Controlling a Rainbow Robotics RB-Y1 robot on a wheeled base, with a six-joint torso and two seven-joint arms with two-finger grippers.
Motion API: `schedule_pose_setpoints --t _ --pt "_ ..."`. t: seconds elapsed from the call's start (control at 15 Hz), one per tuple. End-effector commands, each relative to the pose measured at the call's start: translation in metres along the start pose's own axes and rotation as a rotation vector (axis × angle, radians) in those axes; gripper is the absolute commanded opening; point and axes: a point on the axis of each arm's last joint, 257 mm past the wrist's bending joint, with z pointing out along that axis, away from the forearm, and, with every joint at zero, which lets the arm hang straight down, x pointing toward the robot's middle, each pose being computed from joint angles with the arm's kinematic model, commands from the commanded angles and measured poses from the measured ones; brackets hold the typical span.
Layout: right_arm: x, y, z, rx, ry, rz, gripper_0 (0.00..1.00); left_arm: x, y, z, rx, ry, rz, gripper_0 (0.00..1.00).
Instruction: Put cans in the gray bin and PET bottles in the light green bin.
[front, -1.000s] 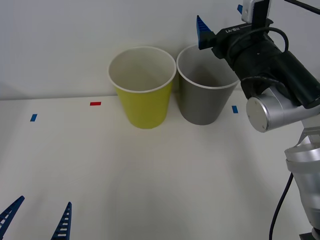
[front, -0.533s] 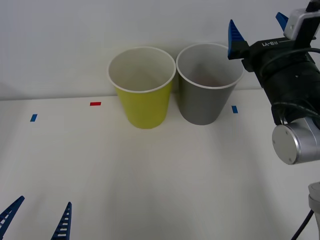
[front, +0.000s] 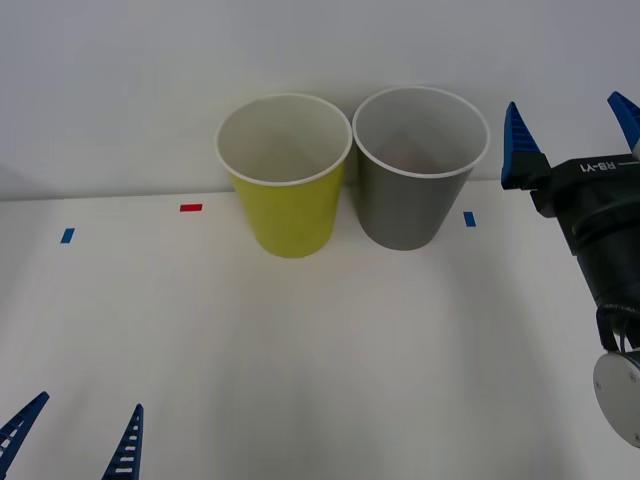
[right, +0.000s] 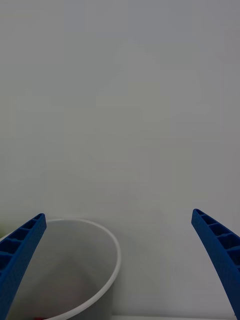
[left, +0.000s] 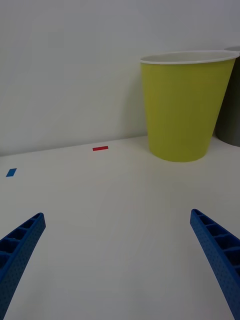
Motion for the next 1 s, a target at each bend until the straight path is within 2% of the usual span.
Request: schedule_pose_setpoints --t 0.07,0.6,0.73,0.93,1.0 --pt "0.013 -0.005 -0.025 0.012 -0.006 0.017 1.0 0.0 0.0 0.0 0.0 0.0 0.0 1.0" --pt "0.03 -0.004 -0.096 0.005 -0.038 0.004 1.0 0.0 0.0 0.0 0.0 0.0 0.0 1.0" --pt "0.034 -0.006 -0.113 0.012 -0.047 -0.011 1.0 0.0 0.0 0.0 0.0 0.0 0.0 1.0" --pt "0.055 -0.013 -0.136 0.018 -0.077 -0.047 1.0 0.0 0.0 0.0 0.0 0.0 0.0 1.0" --pt "0.061 -0.015 -0.141 0.02 -0.06 -0.057 1.0 0.0 0.0 0.0 0.0 0.0 0.0 1.0"
